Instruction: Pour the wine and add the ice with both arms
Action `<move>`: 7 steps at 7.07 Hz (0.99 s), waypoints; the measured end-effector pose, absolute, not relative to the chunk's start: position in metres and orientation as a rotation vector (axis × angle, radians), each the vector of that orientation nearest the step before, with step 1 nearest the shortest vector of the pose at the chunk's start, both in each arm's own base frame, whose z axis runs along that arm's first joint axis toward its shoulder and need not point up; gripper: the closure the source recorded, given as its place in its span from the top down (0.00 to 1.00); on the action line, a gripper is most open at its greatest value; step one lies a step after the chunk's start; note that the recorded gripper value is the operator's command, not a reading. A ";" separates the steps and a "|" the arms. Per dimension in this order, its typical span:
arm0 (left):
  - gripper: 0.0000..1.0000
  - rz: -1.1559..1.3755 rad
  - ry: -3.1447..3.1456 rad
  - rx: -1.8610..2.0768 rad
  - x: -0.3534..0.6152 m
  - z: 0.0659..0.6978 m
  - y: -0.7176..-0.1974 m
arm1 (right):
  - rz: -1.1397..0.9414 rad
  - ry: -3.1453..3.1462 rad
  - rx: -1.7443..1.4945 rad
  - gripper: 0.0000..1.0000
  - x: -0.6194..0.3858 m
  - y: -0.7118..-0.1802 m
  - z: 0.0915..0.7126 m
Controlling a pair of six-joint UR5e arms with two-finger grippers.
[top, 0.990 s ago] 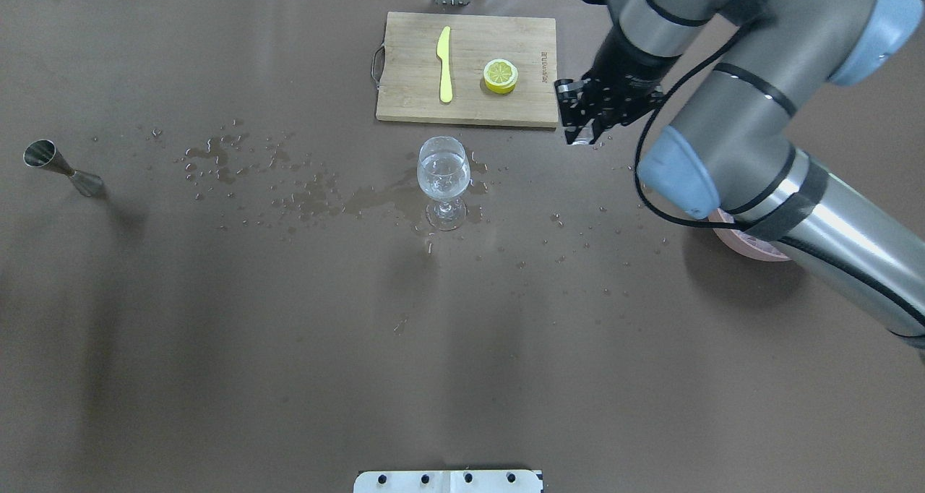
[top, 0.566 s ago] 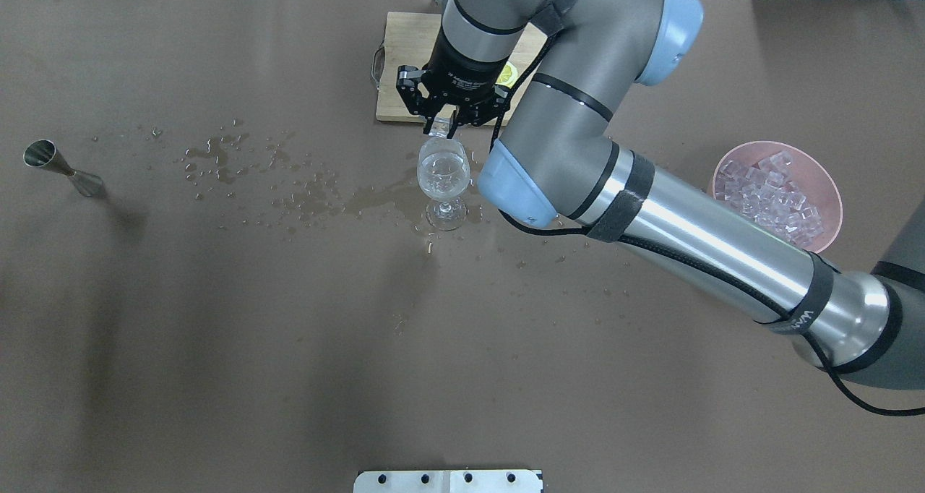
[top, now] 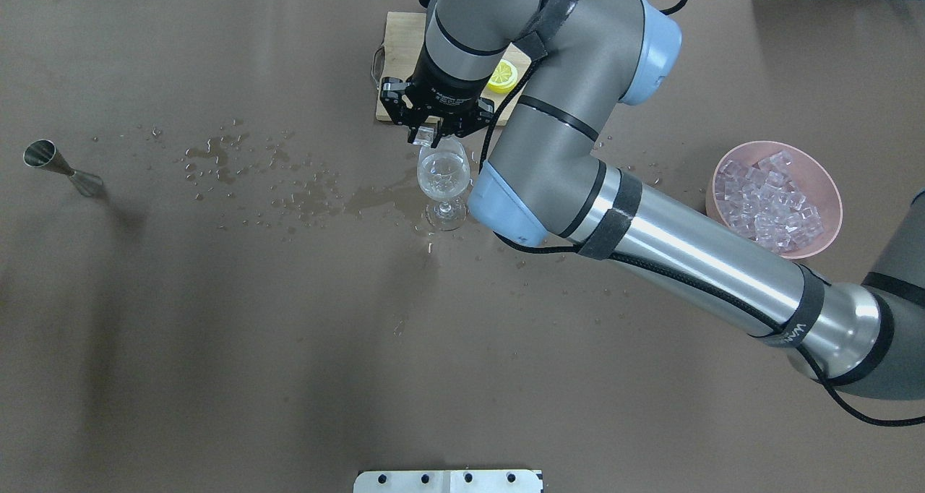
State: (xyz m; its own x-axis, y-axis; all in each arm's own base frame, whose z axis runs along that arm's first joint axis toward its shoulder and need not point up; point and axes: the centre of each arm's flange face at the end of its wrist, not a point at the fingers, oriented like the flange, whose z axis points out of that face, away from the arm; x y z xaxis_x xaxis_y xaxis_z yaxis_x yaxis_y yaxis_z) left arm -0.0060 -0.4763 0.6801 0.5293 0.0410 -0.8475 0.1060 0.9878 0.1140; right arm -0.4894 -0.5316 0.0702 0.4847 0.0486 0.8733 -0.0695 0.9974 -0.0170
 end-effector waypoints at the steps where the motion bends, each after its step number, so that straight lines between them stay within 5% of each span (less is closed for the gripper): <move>1: 0.98 -0.039 1.013 0.158 -0.006 0.680 -0.476 | 0.071 -1.062 0.024 0.52 -0.487 -0.530 0.074; 2: 0.98 -0.039 1.013 0.158 -0.006 0.680 -0.477 | 0.074 -1.056 0.025 1.00 -0.487 -0.530 0.078; 7: 0.98 -0.037 1.011 0.155 -0.005 0.683 -0.479 | 0.082 -1.068 0.020 1.00 -0.425 -0.555 0.115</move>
